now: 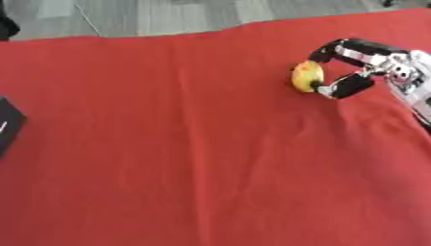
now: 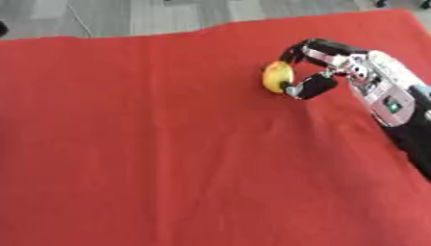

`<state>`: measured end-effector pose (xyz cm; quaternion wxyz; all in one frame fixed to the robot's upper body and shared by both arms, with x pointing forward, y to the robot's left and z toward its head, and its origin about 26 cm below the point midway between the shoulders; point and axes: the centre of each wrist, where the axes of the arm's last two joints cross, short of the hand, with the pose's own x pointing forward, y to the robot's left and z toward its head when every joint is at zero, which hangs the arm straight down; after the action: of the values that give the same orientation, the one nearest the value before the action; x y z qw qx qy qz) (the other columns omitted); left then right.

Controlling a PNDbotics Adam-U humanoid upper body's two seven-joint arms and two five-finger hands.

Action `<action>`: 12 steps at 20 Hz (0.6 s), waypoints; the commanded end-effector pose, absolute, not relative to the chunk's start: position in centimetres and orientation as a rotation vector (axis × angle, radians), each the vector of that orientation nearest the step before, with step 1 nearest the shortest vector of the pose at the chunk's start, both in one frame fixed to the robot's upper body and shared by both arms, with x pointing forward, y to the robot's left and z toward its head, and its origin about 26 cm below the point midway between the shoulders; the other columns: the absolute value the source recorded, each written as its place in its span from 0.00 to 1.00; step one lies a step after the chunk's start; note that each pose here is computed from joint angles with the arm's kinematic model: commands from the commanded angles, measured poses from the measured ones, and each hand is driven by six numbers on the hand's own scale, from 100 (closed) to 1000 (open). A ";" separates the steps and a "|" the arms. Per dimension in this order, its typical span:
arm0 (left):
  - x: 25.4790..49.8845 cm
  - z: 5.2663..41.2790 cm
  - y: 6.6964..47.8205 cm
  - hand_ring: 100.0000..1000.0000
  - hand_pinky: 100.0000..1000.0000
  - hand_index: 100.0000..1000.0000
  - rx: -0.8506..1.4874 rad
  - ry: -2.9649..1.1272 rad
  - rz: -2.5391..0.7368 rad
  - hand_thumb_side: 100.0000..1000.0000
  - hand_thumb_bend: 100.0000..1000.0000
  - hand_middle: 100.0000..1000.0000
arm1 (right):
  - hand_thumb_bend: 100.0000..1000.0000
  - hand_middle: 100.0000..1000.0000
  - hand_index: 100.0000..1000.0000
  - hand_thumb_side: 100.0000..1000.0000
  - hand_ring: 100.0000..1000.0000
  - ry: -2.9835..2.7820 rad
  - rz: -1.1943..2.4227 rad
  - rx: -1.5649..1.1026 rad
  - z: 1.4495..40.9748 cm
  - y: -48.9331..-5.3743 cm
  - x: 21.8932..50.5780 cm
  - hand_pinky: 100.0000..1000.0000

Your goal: Pick up the objects with one hand, pass them to the other hand, and then place them into the box on the other side of the table.

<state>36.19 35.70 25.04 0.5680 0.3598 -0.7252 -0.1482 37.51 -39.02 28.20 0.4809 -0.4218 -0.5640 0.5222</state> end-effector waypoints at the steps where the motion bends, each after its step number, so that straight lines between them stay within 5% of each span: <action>1: 35.8 26.6 36.1 0.68 0.76 0.67 0.878 -1.740 -0.339 0.55 0.43 0.62 | 0.04 0.67 0.76 0.09 0.78 -1.359 1.270 -1.085 29.5 -39.9 37.1 0.88; 7: 35.8 26.4 36.3 0.67 0.76 0.67 0.885 -1.732 -0.336 0.55 0.43 0.62 | 0.00 0.51 0.56 0.00 0.72 -1.405 1.284 -1.037 29.4 -39.4 36.9 0.85; 12: 35.8 26.5 36.4 0.67 0.76 0.67 0.890 -1.733 -0.338 0.55 0.42 0.61 | 0.00 0.44 0.52 0.00 0.68 -1.478 1.256 -1.021 29.6 -38.9 36.7 0.83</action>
<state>36.17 35.78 25.08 0.5665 0.3610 -0.7263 -0.1461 37.30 -38.69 28.09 0.4720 -0.4012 -0.5929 0.5145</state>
